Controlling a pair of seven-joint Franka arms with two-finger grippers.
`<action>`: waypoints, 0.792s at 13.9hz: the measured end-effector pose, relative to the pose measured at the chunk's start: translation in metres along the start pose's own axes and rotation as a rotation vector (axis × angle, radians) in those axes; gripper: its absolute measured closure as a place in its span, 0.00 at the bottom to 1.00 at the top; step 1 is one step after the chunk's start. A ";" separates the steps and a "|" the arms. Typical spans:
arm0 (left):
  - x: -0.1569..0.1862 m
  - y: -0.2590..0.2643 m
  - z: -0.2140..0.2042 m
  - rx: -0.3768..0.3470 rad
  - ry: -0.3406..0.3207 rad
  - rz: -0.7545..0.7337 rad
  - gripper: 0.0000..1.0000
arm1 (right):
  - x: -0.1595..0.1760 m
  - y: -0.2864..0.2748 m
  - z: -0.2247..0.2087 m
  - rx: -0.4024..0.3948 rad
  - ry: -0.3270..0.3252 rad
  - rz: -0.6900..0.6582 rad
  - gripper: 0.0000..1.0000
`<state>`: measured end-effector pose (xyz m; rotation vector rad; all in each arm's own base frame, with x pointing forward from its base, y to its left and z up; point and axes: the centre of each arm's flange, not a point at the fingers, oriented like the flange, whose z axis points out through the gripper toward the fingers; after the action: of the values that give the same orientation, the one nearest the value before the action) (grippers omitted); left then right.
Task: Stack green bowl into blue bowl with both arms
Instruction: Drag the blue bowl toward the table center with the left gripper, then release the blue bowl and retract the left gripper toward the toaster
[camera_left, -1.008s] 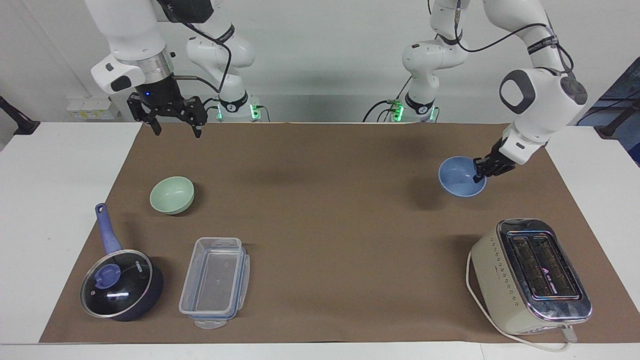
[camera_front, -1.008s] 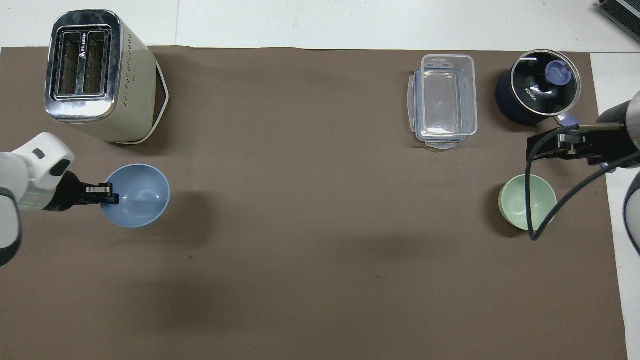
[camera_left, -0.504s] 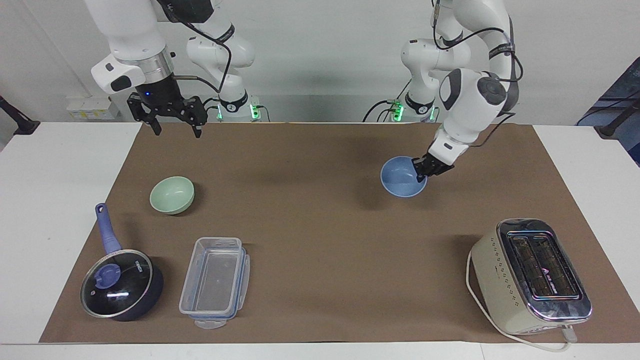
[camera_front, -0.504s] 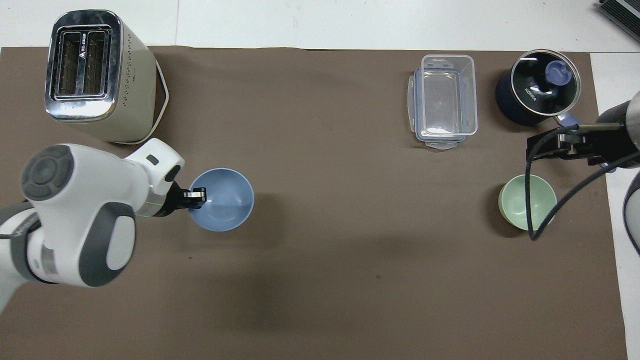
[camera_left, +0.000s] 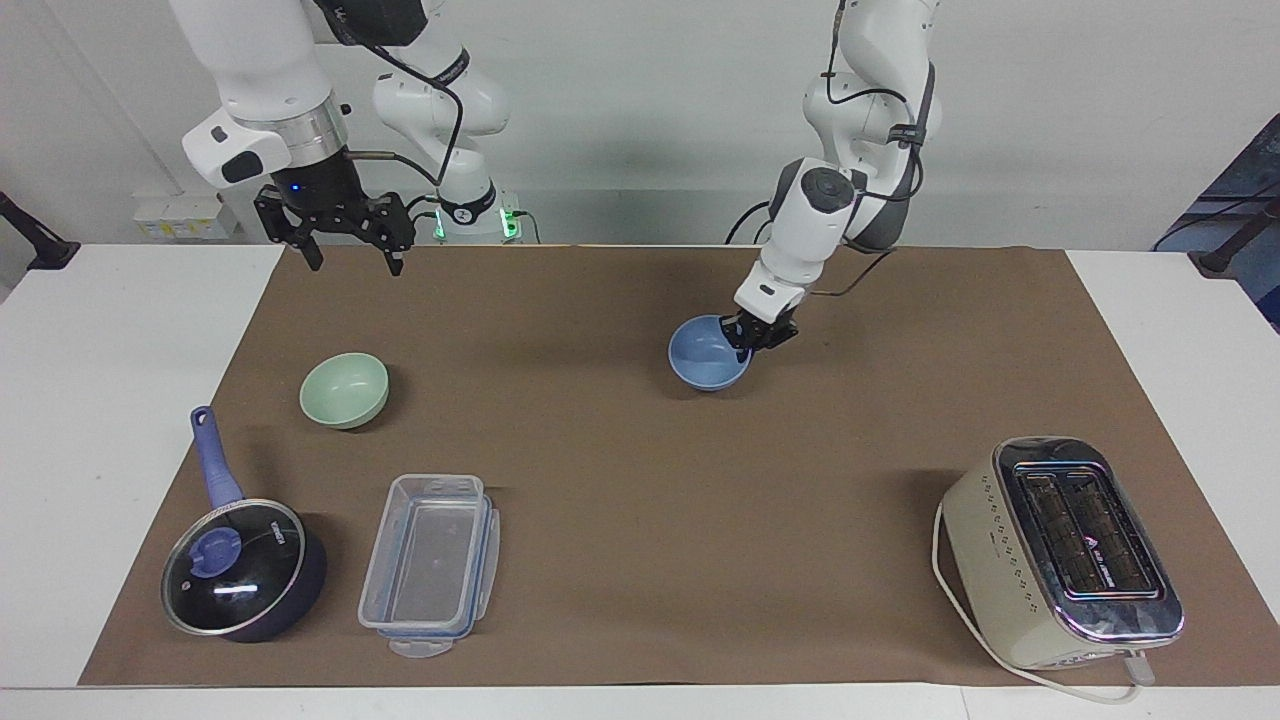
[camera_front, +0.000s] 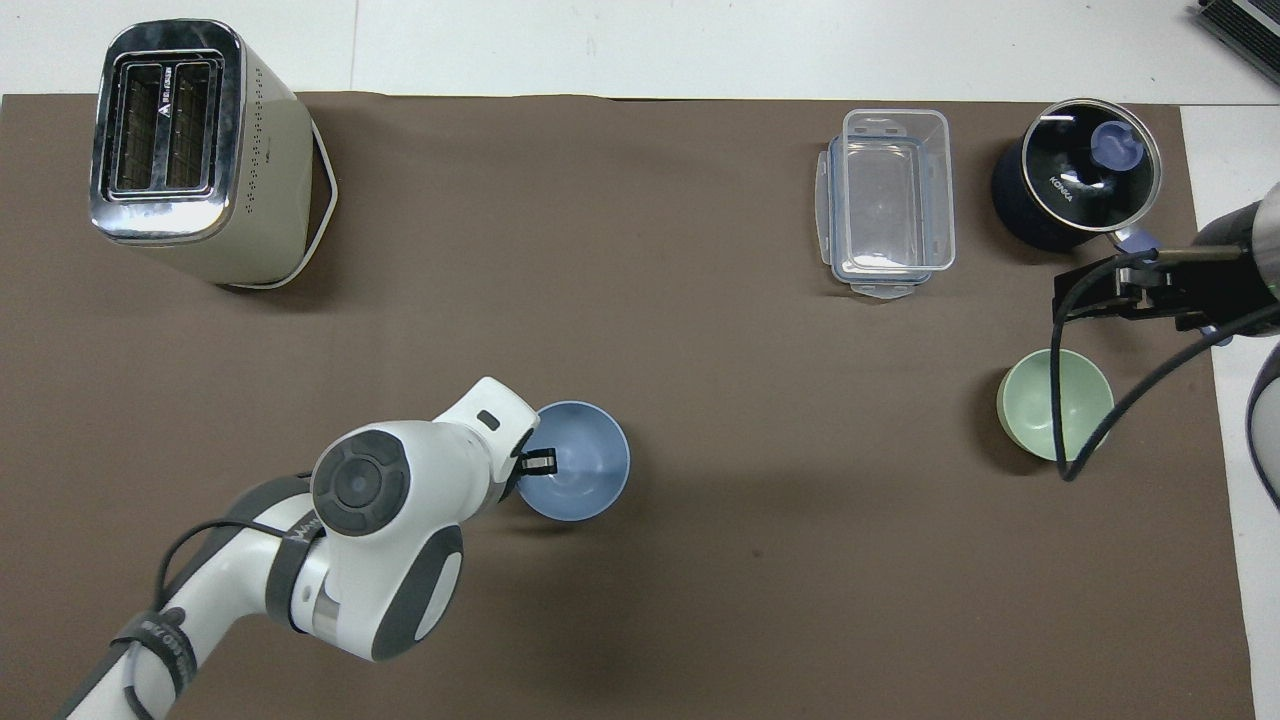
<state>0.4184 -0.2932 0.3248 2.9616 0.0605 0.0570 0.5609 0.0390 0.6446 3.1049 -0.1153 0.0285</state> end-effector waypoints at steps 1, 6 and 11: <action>-0.008 0.008 0.006 0.000 -0.002 0.004 0.93 | 0.000 0.000 0.000 0.000 0.000 0.000 0.00; 0.024 -0.008 -0.013 -0.021 0.043 -0.004 0.40 | 0.000 0.000 0.000 0.000 0.000 0.000 0.00; 0.105 -0.069 -0.083 -0.014 0.034 -0.008 0.00 | 0.000 0.000 0.000 0.000 0.000 0.000 0.00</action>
<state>0.5172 -0.2060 0.3977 2.9463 0.0765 0.1063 0.5609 0.0390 0.6446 3.1049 -0.1153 0.0285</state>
